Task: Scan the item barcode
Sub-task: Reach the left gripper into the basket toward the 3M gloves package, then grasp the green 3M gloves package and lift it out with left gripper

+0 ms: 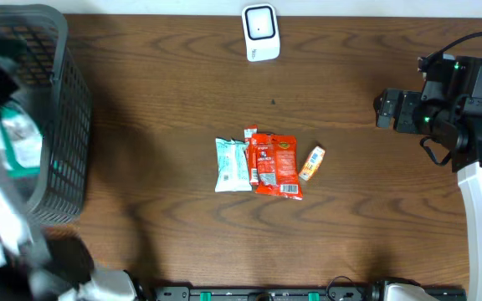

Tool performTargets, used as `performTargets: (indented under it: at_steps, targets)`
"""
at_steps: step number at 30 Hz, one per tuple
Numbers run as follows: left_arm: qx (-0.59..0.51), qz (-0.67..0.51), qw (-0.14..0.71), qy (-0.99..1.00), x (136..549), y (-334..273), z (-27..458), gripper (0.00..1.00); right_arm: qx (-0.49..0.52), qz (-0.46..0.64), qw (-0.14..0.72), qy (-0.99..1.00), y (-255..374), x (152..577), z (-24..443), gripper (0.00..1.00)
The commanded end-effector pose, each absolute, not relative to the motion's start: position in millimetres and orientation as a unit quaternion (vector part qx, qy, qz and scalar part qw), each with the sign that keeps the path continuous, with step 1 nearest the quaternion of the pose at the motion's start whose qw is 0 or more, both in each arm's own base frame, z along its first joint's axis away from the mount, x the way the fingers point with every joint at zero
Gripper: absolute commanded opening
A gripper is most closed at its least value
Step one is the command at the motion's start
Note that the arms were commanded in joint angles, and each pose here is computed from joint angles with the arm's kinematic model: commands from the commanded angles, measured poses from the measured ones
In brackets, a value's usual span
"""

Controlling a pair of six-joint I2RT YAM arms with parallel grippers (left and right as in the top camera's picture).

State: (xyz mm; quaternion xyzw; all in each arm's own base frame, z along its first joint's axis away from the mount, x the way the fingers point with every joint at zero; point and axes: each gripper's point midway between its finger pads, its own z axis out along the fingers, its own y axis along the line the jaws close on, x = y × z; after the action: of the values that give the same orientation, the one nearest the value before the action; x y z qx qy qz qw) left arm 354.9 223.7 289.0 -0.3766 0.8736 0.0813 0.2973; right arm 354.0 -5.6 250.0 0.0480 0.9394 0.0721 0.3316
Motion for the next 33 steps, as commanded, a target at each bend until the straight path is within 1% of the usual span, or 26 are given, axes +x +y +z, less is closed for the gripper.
performTargets:
  at_steps: [1, 2, 5, 8, 9, 10, 13, 17, 18, 20, 24, 29, 33]
  targets:
    - [-0.393, 0.072, 0.413, 0.818, 311, 194, 380, 0.07, 0.053, 0.073, 0.342, 0.935, -7, 355, 258, 0.99]
    - [-0.377, 0.059, 0.457, 0.804, 296, 176, 410, 0.07, 0.053, 0.073, 0.342, 0.935, -7, 355, 258, 0.99]
    - [-0.327, 0.032, 0.555, 0.764, 258, 130, 473, 0.07, 0.053, 0.073, 0.342, 0.935, -7, 355, 258, 0.99]
    - [-0.304, 0.000, 0.623, 0.720, 209, 89, 513, 0.07, 0.053, 0.073, 0.342, 0.935, -7, 355, 258, 0.99]
    - [-0.296, -0.012, 0.636, 0.712, 192, 76, 519, 0.07, 0.053, 0.073, 0.342, 0.935, -7, 355, 258, 0.99]
    - [-0.295, -0.021, 0.639, 0.710, 184, 70, 519, 0.07, 0.053, 0.073, 0.342, 0.935, -7, 355, 258, 0.99]
    - [-0.270, -0.063, 0.614, 0.739, 163, 42, 501, 0.08, 0.053, 0.073, 0.342, 0.935, -7, 355, 258, 0.99]
    - [-0.260, -0.141, 0.488, 0.821, 159, 7, 434, 0.07, 0.053, 0.073, 0.342, 0.935, -7, 355, 258, 0.99]
    - [-0.264, -0.163, 0.455, 0.834, 163, 1, 417, 0.07, 0.053, 0.073, 0.342, 0.935, -7, 355, 258, 0.99]
    - [-0.271, -0.187, 0.416, 0.848, 170, -5, 394, 0.07, 0.053, 0.073, 0.342, 0.935, -7, 355, 258, 0.99]
    - [-0.288, -0.204, 0.349, 0.868, 186, -4, 344, 0.07, 0.053, 0.073, 0.342, 0.935, -7, 355, 258, 0.99]
    - [-0.293, -0.223, 0.302, 0.879, 209, -4, 290, 0.08, 0.053, 0.073, 0.342, 0.935, -7, 355, 258, 0.99]
    - [-0.282, -0.231, 0.281, 0.888, 227, -10, 261, 0.07, 0.053, 0.073, 0.342, 0.935, -7, 355, 258, 0.99]
